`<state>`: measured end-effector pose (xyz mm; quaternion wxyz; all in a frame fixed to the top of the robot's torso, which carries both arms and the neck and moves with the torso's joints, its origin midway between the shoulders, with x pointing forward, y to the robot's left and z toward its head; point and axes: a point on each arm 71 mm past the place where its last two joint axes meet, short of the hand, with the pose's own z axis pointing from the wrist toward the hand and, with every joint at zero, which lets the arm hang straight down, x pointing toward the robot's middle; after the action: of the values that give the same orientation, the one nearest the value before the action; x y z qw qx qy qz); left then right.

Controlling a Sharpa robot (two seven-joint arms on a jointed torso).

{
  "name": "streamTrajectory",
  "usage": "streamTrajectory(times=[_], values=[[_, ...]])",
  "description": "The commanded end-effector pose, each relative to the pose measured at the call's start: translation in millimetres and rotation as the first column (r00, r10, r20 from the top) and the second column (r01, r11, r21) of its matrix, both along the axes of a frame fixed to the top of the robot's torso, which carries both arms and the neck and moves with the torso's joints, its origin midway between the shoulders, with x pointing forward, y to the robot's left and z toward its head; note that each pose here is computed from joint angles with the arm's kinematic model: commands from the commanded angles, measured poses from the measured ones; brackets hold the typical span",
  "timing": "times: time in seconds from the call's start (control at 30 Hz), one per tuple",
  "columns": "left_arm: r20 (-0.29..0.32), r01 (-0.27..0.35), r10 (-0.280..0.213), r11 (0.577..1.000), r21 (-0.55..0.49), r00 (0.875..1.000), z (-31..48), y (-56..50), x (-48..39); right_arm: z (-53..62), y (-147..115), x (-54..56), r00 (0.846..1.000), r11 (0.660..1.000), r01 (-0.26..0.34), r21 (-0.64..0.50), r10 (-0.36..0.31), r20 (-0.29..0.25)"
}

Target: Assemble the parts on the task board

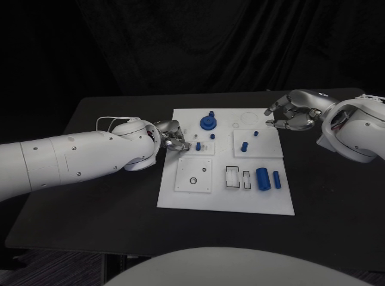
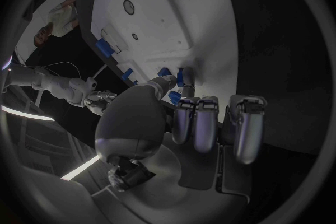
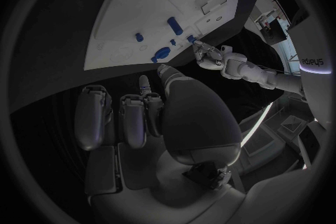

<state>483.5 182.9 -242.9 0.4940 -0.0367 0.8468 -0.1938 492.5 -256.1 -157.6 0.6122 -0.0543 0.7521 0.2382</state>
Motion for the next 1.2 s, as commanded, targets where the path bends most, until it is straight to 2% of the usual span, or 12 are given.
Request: streamTrajectory(times=[0.03, 1.2], values=[[-0.012, 0.02, -0.02, 1.0, 0.005, 1.0, -2.2, -1.7, -2.4, -1.8, -1.3, 0.3, 1.0, 1.0, 0.02, -0.009, -0.02, -0.01], [-0.021, 0.034, -0.034, 0.999, 0.011, 0.999, -3.8, -1.6, -0.1, -3.0, -1.7, -0.1, 0.999, 1.0, 0.025, -0.017, -0.025, -0.024]])
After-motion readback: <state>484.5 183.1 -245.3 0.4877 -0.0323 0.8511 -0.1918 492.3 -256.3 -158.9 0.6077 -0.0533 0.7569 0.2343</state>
